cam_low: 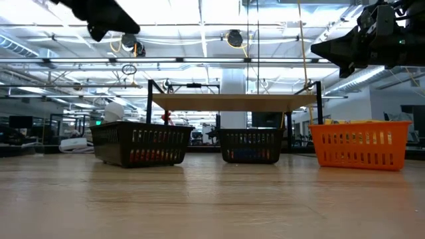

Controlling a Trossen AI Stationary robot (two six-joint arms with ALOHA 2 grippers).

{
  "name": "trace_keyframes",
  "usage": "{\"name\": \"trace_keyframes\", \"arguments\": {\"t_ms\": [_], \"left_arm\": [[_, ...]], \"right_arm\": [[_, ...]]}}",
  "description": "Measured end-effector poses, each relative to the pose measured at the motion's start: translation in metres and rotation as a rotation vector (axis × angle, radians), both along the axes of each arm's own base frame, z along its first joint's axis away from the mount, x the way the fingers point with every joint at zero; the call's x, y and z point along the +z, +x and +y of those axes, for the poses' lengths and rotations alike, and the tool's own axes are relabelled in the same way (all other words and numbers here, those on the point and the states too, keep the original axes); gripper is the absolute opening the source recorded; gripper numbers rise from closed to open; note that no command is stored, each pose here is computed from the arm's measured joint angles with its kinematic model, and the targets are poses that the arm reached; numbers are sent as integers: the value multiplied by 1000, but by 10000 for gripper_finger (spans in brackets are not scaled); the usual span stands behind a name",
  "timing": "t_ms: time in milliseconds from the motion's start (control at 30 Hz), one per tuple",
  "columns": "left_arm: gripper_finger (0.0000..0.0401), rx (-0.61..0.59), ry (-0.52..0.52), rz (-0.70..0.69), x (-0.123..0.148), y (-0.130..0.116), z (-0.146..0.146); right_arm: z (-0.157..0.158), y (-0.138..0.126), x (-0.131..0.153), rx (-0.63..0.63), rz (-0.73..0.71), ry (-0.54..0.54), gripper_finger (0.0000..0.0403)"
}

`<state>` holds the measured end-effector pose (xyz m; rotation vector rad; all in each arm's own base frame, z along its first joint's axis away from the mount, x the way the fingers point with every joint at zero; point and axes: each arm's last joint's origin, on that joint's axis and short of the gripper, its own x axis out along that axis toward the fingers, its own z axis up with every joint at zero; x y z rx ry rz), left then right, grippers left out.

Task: Pick & Place Office Desk Supplies
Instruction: Put the left black bin filled with rubber bands on the shelf

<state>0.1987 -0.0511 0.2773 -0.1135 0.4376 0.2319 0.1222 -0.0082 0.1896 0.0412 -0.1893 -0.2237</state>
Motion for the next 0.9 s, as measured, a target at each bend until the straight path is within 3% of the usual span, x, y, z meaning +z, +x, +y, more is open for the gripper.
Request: {"name": "trace_keyframes", "arguments": {"t_ms": [233,633,800,900], "left_arm": [[25,-44,17,180,-23,45,-36],[200,-82,-43,561,-63,102,-65],[239,-19,-30,653,-73,122,-61],[249,-22,-77,678,-79,132,-59]], "right_arm": [[0,0,0,0,0,-2,0],[0,0,1,11,-18,40,0],[0,0,0,17,-15,71,0],[0,0,-1,20,-6,90,0]]}}
